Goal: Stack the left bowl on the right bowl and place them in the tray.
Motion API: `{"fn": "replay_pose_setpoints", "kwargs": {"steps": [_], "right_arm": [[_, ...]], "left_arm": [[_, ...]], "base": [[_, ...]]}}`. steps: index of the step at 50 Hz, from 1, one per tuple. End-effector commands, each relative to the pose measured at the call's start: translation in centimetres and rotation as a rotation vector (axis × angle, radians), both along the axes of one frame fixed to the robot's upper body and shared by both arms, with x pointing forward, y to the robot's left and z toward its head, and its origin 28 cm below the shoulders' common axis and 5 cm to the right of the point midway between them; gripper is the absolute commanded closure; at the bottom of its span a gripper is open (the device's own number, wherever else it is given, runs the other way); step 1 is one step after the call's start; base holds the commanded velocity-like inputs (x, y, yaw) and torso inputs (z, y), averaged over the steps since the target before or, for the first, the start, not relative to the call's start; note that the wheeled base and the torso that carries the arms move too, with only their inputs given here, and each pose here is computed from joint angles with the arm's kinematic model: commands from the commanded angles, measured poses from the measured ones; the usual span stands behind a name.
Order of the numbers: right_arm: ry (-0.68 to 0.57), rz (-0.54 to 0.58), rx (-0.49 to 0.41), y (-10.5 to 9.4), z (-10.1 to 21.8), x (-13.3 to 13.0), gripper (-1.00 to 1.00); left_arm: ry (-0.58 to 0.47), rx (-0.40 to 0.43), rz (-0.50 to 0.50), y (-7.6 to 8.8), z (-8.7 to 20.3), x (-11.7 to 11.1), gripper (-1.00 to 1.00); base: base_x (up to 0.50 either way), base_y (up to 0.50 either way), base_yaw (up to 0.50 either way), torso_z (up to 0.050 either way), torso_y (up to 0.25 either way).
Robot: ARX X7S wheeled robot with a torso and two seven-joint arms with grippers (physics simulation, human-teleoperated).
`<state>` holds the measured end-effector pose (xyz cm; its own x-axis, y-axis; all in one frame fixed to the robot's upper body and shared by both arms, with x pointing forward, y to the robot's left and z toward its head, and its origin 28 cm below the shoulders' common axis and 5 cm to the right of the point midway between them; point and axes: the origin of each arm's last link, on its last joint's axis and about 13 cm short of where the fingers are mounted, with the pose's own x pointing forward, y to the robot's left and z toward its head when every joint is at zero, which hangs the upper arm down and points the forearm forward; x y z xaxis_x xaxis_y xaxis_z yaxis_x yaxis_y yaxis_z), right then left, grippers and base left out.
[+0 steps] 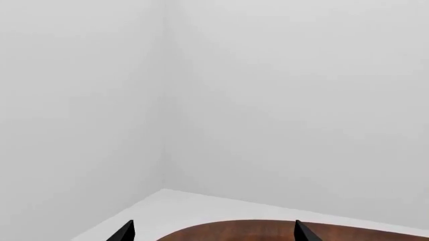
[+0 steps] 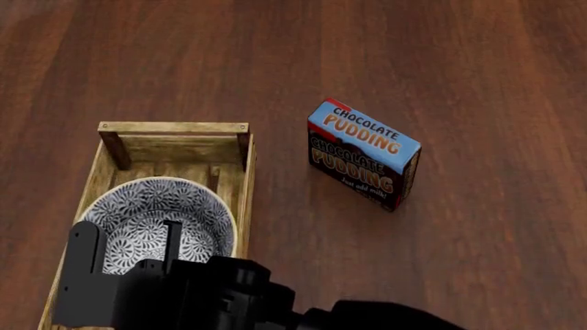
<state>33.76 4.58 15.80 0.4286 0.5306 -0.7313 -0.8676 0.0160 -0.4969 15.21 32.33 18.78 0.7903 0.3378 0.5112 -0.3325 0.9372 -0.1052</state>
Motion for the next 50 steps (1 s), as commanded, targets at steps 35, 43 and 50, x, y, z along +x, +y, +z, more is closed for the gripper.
{"fn": "replay_pose_setpoints", "kwargs": {"steps": [35,43,50], "right_arm": [[0.004,0.043,-0.024,0.0,-1.3,-0.1,1.0],[-0.016,0.027,-0.006,0.1,-1.0,0.0,-1.0],[-0.014,0.029,-0.007,0.1,-1.1,-0.1,-1.0]], "left_arm": [[0.008,0.0,-0.003,0.1,-0.2,0.2,-1.0],[0.006,-0.006,0.0,0.2,-0.1,0.2,-1.0],[0.006,-0.005,-0.002,0.2,-0.2,0.2,-1.0]], "base": [[0.0,0.0,0.0,0.0,0.0],[0.0,0.0,0.0,0.0,0.0],[0.0,0.0,0.0,0.0,0.001]]}}
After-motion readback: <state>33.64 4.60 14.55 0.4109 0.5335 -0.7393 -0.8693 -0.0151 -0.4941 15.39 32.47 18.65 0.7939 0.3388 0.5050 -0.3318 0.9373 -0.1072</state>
